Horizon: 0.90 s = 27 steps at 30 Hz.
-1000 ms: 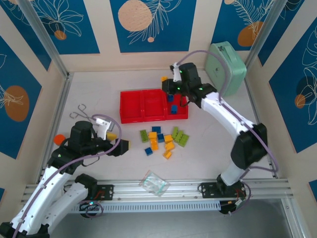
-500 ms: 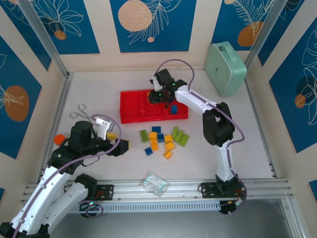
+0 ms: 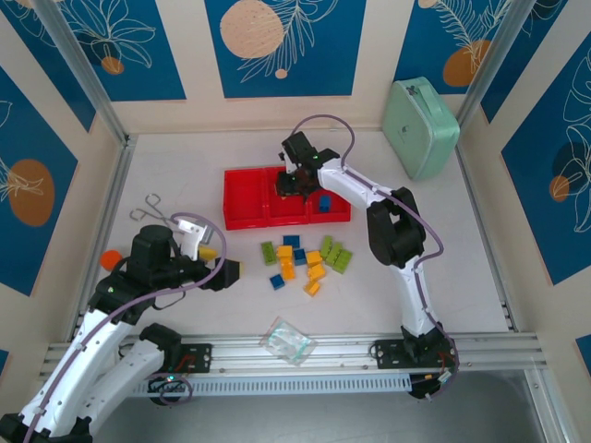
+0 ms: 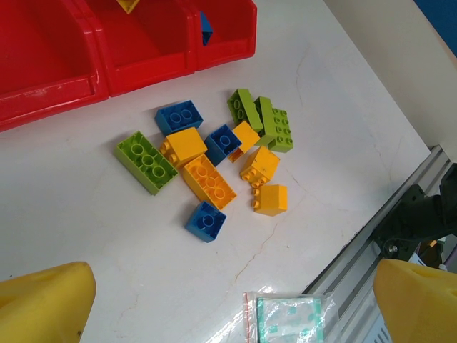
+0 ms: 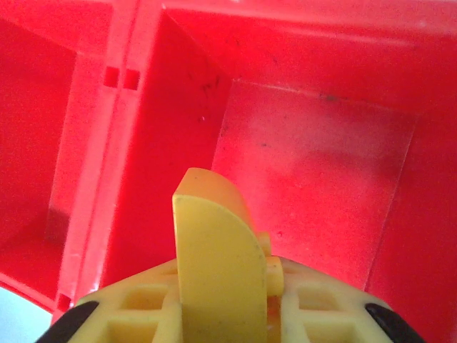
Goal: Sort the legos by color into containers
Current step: Place the lego in the container, then move the lego to the center of the table.
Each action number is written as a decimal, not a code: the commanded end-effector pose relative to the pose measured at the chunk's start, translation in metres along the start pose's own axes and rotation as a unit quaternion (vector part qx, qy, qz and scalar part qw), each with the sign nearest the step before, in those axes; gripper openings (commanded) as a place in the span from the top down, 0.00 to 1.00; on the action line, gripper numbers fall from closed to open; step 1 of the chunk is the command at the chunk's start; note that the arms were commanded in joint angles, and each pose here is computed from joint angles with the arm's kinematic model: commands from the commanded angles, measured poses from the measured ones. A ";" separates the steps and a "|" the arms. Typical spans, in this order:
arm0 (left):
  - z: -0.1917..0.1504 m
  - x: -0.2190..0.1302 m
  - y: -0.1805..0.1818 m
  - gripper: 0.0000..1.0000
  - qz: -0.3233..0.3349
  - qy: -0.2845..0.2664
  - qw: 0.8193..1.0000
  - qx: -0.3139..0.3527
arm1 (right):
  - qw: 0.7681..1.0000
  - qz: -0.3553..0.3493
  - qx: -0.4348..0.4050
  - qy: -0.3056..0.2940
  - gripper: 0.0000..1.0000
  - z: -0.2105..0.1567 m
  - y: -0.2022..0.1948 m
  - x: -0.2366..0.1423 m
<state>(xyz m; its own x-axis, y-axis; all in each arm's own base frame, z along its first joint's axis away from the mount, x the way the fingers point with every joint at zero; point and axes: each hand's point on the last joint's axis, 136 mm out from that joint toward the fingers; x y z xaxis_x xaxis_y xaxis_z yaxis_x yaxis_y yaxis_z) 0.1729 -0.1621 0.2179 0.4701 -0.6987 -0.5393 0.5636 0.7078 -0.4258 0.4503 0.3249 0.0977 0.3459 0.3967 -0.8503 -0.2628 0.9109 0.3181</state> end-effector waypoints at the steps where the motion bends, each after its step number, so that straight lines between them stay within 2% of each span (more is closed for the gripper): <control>1: -0.003 -0.002 0.000 0.01 0.006 0.002 1.000 0.005 | 1.000 -0.015 -0.002 0.001 0.68 0.005 0.003 -0.005; 4: -0.003 -0.002 0.000 0.01 0.005 0.003 1.000 0.005 | 1.000 -0.020 -0.007 0.000 0.60 0.007 0.006 -0.007; 11: -0.003 -0.003 -0.001 0.01 0.003 0.001 1.000 0.006 | 1.000 -0.029 -0.008 0.002 0.57 0.008 0.010 -0.015; 14: -0.003 -0.003 -0.001 0.00 0.002 0.000 1.000 0.007 | 0.999 -0.039 -0.004 -0.002 0.56 0.008 0.010 -0.030; 17: -0.003 -0.003 -0.001 0.01 0.001 0.000 1.000 0.007 | 0.998 -0.058 0.017 -0.013 0.44 0.003 0.003 -0.057; 19: -0.003 -0.003 -0.002 0.01 0.000 -0.001 1.000 0.009 | 0.996 -0.073 0.040 -0.025 0.37 -0.005 -0.005 -0.077; 23: -0.002 -0.004 -0.002 0.01 0.000 -0.003 1.000 0.009 | 0.990 -0.099 0.096 -0.037 0.33 -0.034 -0.028 -0.113; 27: -0.002 -0.004 -0.004 0.01 -0.005 -0.004 1.000 0.010 | 0.980 -0.105 0.167 -0.029 0.31 -0.080 -0.056 -0.134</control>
<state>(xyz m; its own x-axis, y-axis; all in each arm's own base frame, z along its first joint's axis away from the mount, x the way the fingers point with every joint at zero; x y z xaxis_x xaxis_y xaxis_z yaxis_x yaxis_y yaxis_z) 0.1724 -0.1607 0.2203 0.4816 -0.6968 -0.5315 0.5654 0.7104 -0.4191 0.3663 0.2380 0.1651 0.4194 0.2291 -0.8784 -0.0142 0.9692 0.2460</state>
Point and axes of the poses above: each hand's point on the last joint's axis, 136 mm out from that joint toward the fingers, its own x axis out along the fingers, its own y axis along the line the jaws close on, z = x × y, and after that the axes turned 3 degrees about x, right-handed
